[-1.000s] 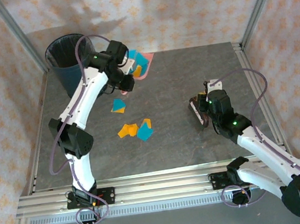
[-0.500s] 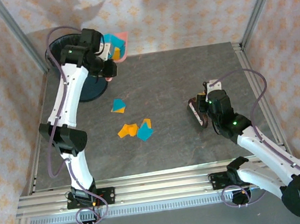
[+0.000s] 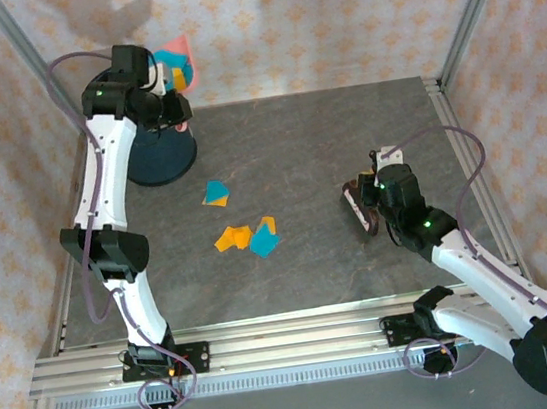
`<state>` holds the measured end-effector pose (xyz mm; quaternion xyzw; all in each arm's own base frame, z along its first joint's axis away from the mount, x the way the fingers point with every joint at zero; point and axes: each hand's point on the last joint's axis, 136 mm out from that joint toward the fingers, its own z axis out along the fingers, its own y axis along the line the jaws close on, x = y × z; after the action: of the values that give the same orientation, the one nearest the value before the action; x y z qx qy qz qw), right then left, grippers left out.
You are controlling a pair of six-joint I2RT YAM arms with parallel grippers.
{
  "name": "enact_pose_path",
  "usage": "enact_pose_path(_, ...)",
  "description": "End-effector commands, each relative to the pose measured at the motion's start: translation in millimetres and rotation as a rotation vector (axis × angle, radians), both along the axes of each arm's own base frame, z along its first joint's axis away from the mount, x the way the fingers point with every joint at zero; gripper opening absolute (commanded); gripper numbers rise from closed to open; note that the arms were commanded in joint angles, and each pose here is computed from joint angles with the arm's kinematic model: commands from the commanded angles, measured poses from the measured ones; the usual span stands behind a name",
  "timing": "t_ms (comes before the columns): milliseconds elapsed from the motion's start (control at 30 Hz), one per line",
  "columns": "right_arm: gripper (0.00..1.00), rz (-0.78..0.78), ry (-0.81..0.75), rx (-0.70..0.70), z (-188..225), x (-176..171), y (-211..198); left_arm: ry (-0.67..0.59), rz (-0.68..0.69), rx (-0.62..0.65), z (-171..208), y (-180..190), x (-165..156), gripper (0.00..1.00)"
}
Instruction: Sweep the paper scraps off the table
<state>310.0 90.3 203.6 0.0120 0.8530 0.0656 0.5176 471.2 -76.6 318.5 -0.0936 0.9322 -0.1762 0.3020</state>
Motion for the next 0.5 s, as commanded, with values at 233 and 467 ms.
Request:
enact_pose_path(233,0.00,0.004,-0.036,0.043,17.6,3.0,4.7,-0.094,0.114,-0.203,26.1,6.9,25.1,0.00)
enact_pose_path(467,0.00,0.004,-0.034,0.046,16.8,2.6,4.7,-0.093,0.170,-0.312,24.6,8.5,36.8,0.00)
